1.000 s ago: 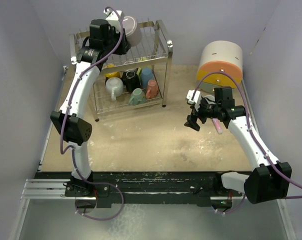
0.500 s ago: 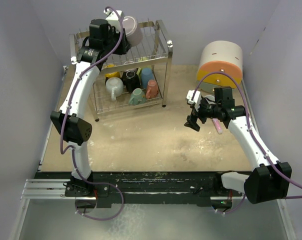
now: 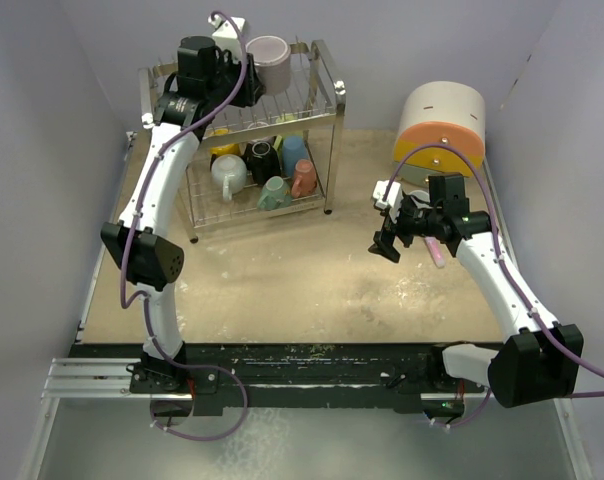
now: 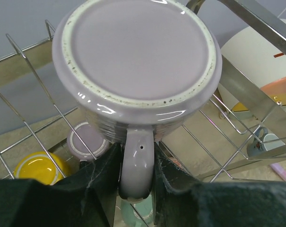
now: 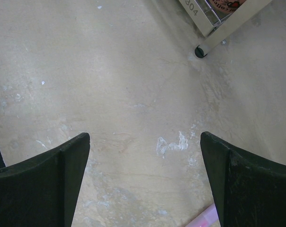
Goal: Load the cups into the dish rack
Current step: Turn the cup upside down in the dish rack.
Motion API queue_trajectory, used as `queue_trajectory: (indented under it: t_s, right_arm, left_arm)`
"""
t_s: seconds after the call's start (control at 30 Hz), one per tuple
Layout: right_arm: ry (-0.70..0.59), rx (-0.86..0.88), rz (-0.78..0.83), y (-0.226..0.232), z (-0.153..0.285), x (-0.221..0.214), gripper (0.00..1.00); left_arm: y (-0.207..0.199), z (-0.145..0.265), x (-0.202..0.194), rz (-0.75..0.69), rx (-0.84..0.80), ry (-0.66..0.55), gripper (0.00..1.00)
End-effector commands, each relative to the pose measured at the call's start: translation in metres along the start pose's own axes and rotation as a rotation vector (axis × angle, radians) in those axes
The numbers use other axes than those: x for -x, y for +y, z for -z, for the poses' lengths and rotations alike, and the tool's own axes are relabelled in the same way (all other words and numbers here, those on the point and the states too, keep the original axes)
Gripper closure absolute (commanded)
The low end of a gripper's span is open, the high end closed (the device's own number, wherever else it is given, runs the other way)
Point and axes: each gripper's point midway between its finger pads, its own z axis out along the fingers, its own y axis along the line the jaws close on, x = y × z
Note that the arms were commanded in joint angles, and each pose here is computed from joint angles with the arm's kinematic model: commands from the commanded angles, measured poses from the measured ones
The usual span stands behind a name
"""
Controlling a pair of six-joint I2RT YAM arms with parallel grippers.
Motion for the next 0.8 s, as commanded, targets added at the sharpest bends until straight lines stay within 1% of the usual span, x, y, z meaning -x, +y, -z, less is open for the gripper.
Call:
queue_trajectory:
  t_s: [0.0,0.37,0.63,0.77]
  right_arm:
    - [-0.025,-0.024,0.040,-0.002,0.006,0.009,0.00]
    - [-0.027,-0.022,0.040,-0.002,0.006,0.009,0.00]
    - [-0.027,-0.025,0.041,-0.002,0.006,0.009,0.00]
    - [-0.027,-0.025,0.042,-0.002,0.006,0.010,0.00]
  left_arm:
    - [-0.018,0.034,0.074,-0.054,-0.043,-0.218,0.64]
    - [-0.026,0.060,0.096,-0.044,-0.045,-0.297,0.45]
    - [-0.032,0.097,0.115,-0.031,-0.033,-0.403,0.28]
    - [-0.041,0.119,0.123,-0.020,-0.056,-0.463,0.22]
